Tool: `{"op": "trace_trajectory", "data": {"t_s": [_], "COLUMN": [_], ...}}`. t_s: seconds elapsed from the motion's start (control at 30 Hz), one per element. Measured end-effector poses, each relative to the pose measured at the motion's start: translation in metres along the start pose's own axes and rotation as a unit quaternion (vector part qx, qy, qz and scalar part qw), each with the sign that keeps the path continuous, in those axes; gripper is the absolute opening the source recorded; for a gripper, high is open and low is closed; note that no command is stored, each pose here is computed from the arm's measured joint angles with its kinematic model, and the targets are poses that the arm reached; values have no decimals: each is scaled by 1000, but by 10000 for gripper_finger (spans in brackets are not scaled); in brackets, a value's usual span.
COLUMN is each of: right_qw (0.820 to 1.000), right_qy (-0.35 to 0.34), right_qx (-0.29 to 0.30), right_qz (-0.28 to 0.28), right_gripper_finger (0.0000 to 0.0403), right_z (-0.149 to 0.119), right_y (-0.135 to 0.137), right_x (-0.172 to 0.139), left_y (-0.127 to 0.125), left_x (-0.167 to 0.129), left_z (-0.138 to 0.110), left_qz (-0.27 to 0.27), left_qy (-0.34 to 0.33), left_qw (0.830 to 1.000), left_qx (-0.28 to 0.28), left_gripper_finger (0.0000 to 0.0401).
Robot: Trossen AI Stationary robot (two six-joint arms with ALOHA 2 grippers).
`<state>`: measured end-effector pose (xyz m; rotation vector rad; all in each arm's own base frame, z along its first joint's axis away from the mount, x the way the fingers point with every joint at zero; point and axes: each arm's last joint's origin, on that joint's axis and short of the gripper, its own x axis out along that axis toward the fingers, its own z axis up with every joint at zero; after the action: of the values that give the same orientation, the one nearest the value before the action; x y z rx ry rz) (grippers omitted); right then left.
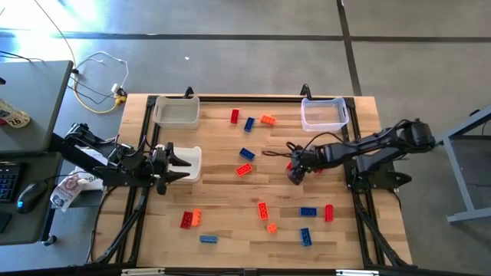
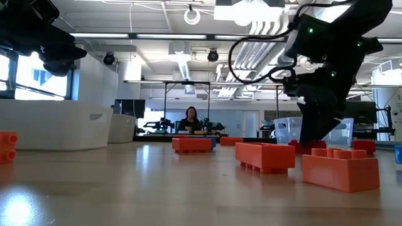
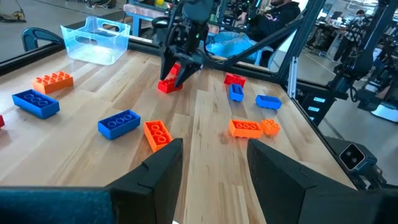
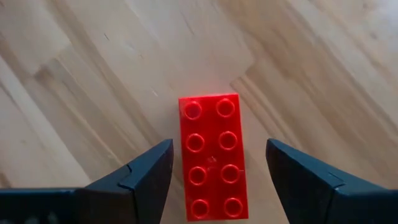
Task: Sort & place blocks by color
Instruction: Put the red game piece into the transparent bin
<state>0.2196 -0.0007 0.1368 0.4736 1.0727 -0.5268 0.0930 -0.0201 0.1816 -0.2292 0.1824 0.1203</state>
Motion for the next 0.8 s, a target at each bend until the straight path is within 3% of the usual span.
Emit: {"op": "trace_trajectory", "data": {"t_s": [0.23,0.5,0.8], "right_qw": [999,1000,1000], "right_qy": [21,20,-9], "right_qx": [-6,5,27], "right_qz": [-24,-22,2], "right_gripper_finger": [231,112,111], "right_z": [-3,-3,0], "right_y": [1,1,0], "right_x": [13,12,-3], "left_y": [0,0,0], "left_x": [0,0,0], "left_z": [0,0,0], "left_qz": [0,1,1], "left_qy": [0,0,0], "left_qw": [1000,1000,1000], "left_qx": [-1,-1,0], "left_gripper_finger": [168,168,168]}}
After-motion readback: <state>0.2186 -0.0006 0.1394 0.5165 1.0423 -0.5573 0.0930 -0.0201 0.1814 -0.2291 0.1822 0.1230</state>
